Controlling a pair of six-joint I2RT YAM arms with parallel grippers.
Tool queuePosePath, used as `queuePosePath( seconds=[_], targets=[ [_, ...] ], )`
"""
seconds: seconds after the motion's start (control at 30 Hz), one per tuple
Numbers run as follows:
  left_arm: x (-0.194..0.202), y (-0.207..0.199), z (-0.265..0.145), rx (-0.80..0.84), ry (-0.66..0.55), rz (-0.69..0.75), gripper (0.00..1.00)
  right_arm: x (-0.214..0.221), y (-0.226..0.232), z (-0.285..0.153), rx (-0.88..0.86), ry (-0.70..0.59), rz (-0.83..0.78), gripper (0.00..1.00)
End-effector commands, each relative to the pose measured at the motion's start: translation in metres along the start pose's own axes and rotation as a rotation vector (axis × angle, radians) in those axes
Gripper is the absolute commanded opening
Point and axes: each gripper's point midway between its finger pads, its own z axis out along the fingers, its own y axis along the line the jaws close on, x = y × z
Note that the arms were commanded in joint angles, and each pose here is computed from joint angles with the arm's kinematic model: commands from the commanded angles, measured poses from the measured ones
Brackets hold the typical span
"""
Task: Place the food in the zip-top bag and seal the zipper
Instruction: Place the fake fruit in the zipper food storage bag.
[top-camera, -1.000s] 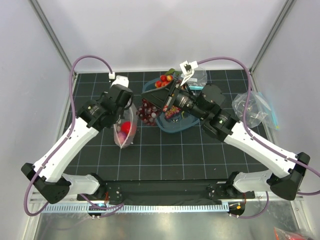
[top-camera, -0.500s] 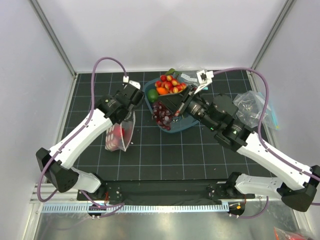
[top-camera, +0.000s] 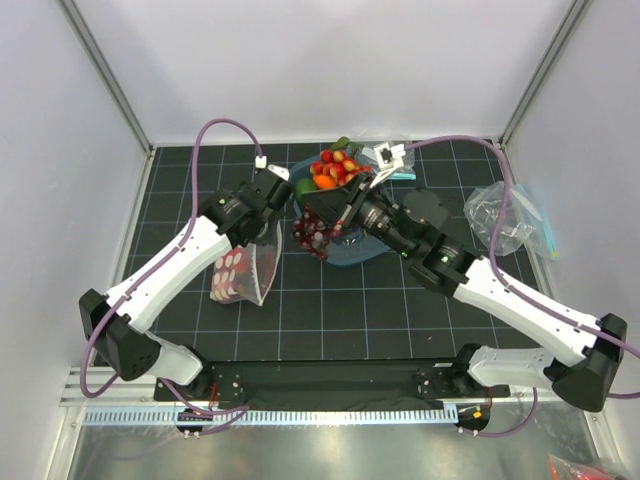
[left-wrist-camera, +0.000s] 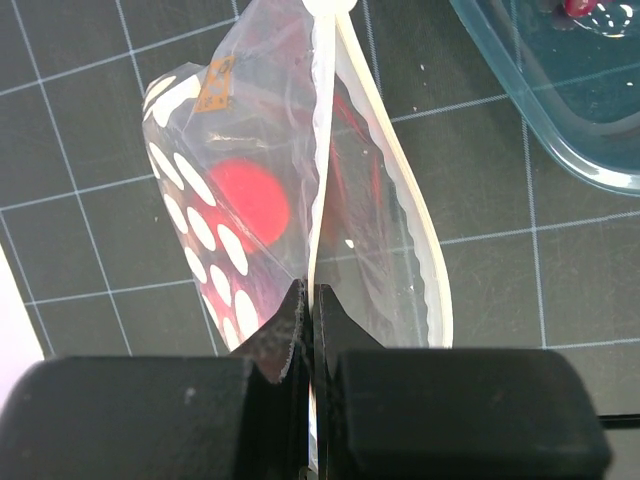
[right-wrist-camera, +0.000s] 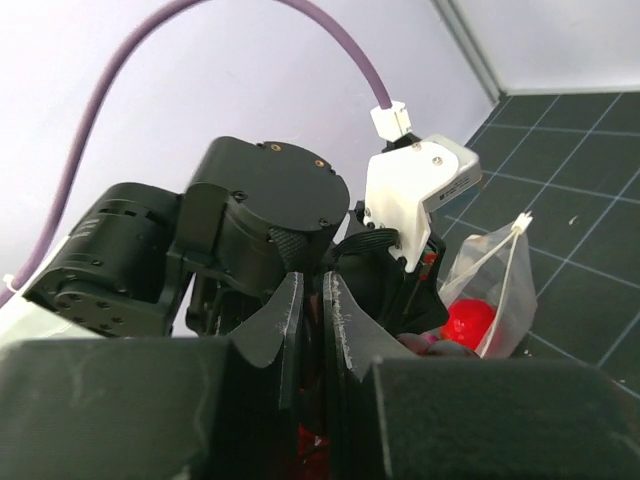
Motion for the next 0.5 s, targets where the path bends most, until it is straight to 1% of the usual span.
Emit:
queuePosePath(
  seconds=[0.0, 0.07, 0.1, 0.17, 0.2, 0.23, 0.4, 0.47],
  targets=[
    [-0.0113, 0.0094, -0.0120, -0.021, -0.065, -0.024, 0.00, -0.0152, 0.0303, 0.0099, -0.143, -0.075, 0.057, 0.01],
    [-0.0108, 0.0132, -0.0121, -0.040, -0.069, -0.021, 0.00, -0.0121, 0.0309, 0.0149, -0.164, -0.087, 0.077, 0.01],
    [-0.0107, 0.0155, -0.0129, -0.046, -0.072, -0.019, 0.00, -0.0177, 0.0358, 0.0148, -0.193, -0.118, 0.082, 0.01],
    [-0.0120, 0.0182, -0.0142, -0.055, -0.082, -0.027, 0.00, -0.0127, 0.0312, 0.0153, -0.197, -0.130, 0.105, 0.01],
    [-0.0112, 0.0182, -0.0143, -0.055, -0.083, -0.026, 0.00, -0.0193, 0.0359, 0.0137, -0.225, -0.165, 0.110, 0.01],
    [-0.0120, 0.0190, -0.0160, -0.052, -0.090, -0.031, 0.00, -0.0145, 0.0321, 0.0136, -0.223, -0.165, 0.116, 0.01],
    [-0.0107, 0.0124, -0.0134, 0.018, -0.076, -0.056, 0.00, -0.0193, 0.0387, 0.0067, -0.289, -0.226, 0.131, 0.01],
    [-0.0091, 0.0122, -0.0110, 0.038, -0.067, -0.070, 0.00, -0.0163, 0.0398, 0.0054, -0.307, -0.226, 0.130, 0.01]
  ],
)
